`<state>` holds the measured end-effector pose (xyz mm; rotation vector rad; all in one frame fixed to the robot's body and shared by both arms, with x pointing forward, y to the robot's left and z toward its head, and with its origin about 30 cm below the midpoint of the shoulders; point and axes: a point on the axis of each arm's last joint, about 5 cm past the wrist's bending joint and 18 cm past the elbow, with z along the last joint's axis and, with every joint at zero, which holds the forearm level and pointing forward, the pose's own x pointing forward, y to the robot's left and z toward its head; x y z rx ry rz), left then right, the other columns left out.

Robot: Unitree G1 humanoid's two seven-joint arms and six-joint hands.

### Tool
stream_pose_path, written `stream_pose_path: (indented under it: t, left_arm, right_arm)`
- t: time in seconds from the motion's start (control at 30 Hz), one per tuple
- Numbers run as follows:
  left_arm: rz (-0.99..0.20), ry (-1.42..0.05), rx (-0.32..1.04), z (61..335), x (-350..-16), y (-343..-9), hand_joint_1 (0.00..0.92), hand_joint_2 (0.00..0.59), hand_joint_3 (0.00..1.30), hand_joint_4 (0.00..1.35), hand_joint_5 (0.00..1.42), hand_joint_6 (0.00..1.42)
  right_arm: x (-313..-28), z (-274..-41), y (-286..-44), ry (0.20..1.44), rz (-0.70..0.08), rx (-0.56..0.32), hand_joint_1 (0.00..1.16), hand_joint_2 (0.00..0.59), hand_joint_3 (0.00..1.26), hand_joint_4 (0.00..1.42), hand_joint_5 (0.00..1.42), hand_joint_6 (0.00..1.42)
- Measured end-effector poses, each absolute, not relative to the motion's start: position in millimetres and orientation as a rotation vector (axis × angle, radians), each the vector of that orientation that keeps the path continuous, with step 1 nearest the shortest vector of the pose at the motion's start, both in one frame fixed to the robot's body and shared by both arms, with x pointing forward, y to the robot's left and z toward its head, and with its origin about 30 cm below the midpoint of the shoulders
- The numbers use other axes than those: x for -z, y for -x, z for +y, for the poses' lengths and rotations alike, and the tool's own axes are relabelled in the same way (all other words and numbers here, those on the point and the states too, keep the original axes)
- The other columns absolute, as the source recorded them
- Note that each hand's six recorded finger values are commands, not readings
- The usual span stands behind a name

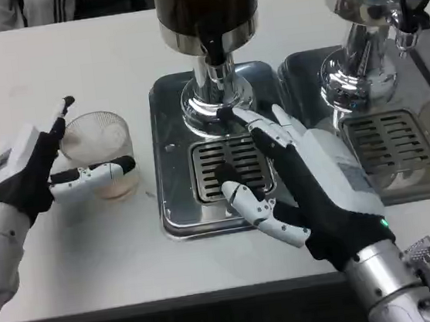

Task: Grasp the cup under the faucet to collect the drink, then remove the cup.

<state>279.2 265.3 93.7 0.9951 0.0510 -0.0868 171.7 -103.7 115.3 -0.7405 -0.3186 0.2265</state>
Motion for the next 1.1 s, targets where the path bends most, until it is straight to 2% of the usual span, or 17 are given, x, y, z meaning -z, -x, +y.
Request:
stream_pose_path:
  t: [0.43,0.8,1.1]
  left_arm:
    - [0.035,-0.992,0.115,250,-94,-287,0.428,0.061,0.11,0.11,0.34,0.38]
    - [0.014,-0.939,0.096,240,-87,-285,0.433,0.066,0.18,0.17,0.39,0.42]
    - [-0.004,-0.875,0.078,237,-78,-278,0.455,0.091,0.27,0.27,0.50,0.57]
  right_arm:
    - [-117,-104,-167,0.731,-0.304,-0.214,0.20,0.417,0.19,0.15,0.01,0.00]
    - [-120,-104,-164,0.726,-0.296,-0.218,0.20,0.417,0.22,0.19,0.05,0.00]
    - [-121,-102,-163,0.717,-0.293,-0.237,0.20,0.417,0.22,0.20,0.05,0.00]
